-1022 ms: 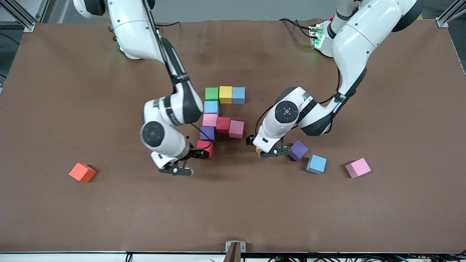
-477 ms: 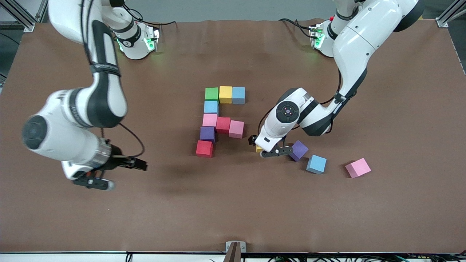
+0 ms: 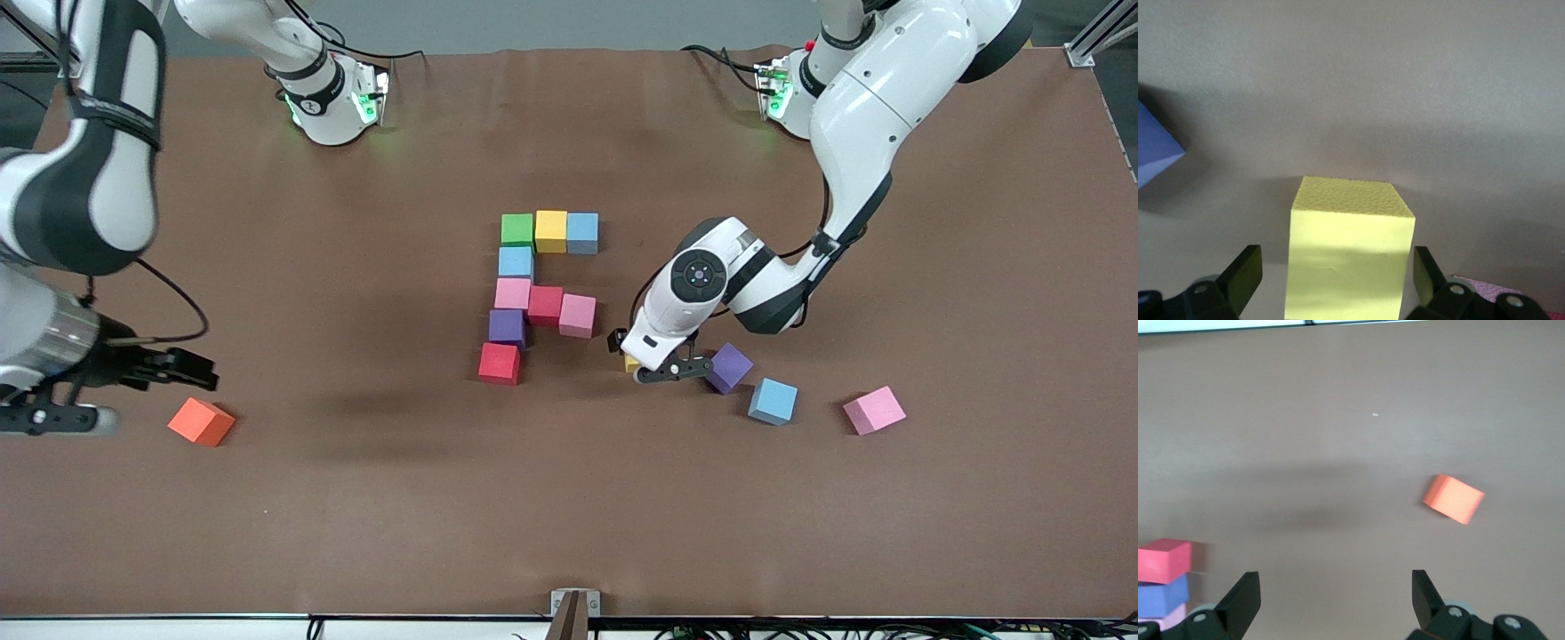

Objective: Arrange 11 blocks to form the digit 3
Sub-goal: 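Lift the yellow cube with the left gripper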

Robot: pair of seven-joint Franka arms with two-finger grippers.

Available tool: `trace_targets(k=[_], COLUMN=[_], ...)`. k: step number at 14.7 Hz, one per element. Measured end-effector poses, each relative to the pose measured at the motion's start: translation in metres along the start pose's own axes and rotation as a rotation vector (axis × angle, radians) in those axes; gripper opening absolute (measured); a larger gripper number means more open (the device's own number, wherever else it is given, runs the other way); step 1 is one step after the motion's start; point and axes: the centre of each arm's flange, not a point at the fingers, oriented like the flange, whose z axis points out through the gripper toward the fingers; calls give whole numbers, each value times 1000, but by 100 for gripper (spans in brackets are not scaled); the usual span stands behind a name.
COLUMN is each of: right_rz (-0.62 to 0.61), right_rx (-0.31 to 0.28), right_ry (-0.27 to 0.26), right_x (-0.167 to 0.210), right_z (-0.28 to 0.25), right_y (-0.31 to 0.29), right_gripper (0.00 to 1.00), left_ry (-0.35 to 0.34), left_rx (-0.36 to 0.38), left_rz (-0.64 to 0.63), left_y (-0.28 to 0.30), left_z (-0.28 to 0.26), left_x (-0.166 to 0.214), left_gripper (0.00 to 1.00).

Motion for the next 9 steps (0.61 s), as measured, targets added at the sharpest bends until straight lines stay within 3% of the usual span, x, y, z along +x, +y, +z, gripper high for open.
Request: trace_targets(k=[4, 6, 8, 9], right_rz=[-1, -20, -33, -43], right_rx=[-12, -9, 23, 27], right_ry=[0, -43, -68, -57], right_x=[-9, -23, -40, -45], right_z=[-20, -28, -38, -43], right_y=[37, 51, 54, 52], right_gripper=[100, 100, 100, 100], left_ry=[-8, -13, -20, -22], left_rx=[0, 1, 0, 0], left_rz=[3, 2, 0, -1], left_y=[1, 1, 0, 0], left_z=[6, 9, 14, 16], left_x=[-2, -3, -3, -3], left_gripper=[98, 95, 91, 83])
